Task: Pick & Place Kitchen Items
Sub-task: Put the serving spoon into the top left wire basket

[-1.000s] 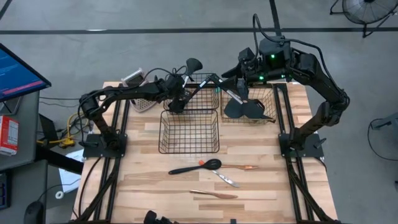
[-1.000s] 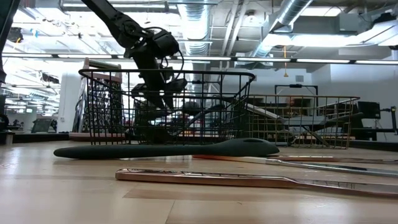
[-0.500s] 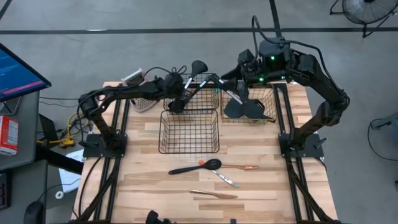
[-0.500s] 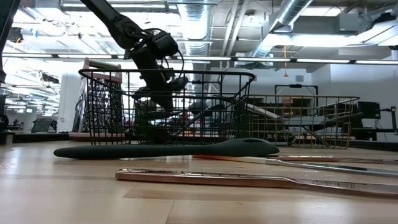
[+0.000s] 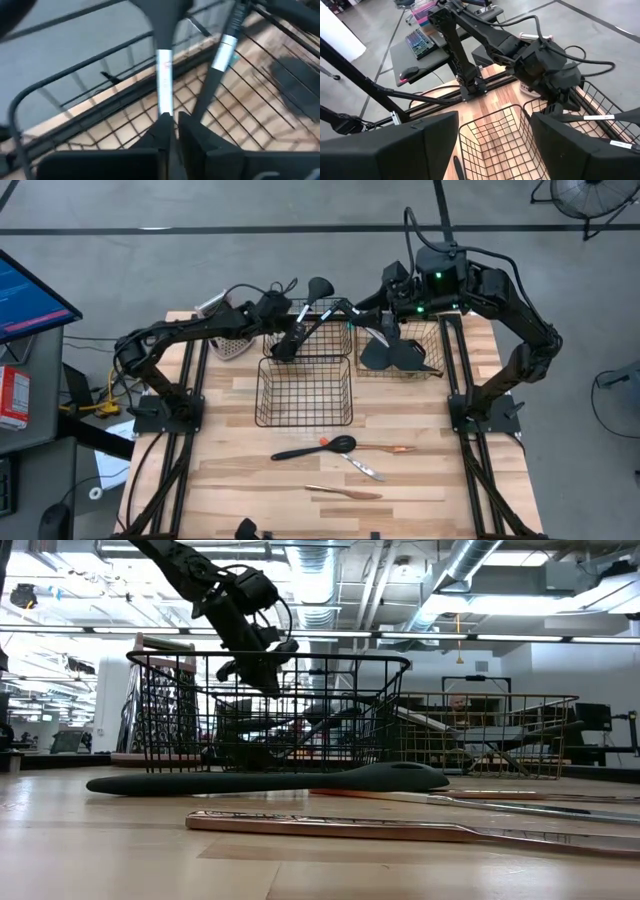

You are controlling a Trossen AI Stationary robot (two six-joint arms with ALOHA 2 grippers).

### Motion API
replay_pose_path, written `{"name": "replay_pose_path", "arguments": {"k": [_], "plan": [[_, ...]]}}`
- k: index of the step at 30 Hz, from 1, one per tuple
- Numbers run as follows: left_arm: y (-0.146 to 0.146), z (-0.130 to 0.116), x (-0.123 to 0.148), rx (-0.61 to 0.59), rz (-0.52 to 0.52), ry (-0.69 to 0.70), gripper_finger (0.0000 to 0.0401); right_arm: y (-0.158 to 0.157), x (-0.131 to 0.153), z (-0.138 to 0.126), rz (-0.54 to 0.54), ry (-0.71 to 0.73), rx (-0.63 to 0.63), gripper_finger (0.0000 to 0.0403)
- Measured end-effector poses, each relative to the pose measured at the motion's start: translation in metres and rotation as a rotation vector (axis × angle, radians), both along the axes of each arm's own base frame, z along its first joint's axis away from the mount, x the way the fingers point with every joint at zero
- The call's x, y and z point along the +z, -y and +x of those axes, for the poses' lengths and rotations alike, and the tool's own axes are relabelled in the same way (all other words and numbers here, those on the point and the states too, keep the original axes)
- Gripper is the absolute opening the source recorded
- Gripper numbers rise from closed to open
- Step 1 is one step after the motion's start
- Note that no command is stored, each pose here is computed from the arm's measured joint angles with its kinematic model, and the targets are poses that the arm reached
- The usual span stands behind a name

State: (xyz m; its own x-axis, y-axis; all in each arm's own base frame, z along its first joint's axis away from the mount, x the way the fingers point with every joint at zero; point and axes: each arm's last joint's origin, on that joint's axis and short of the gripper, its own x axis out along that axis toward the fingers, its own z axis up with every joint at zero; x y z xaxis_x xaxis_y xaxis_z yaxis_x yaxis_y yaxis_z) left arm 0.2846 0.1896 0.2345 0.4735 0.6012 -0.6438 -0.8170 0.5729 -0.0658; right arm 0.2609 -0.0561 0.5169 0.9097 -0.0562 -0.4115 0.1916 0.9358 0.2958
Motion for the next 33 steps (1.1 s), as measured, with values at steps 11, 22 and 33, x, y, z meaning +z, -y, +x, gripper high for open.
{"name": "replay_pose_path", "arguments": {"k": [11,22,33], "plan": [[0.005,0.007,0.001,-0.182,0.094,-0.080,0.0207,-0.011,0.000,0.002,0.000,0.000,0.043,0.0249],[-0.007,0.017,-0.039,-0.142,0.030,-0.159,0.0313,-0.015,0.000,0.003,-0.001,0.000,0.055,0.0249],[-0.011,0.013,-0.044,-0.009,-0.040,-0.122,0.0118,-0.015,0.000,0.003,0.005,0.000,0.047,0.0249]]}}
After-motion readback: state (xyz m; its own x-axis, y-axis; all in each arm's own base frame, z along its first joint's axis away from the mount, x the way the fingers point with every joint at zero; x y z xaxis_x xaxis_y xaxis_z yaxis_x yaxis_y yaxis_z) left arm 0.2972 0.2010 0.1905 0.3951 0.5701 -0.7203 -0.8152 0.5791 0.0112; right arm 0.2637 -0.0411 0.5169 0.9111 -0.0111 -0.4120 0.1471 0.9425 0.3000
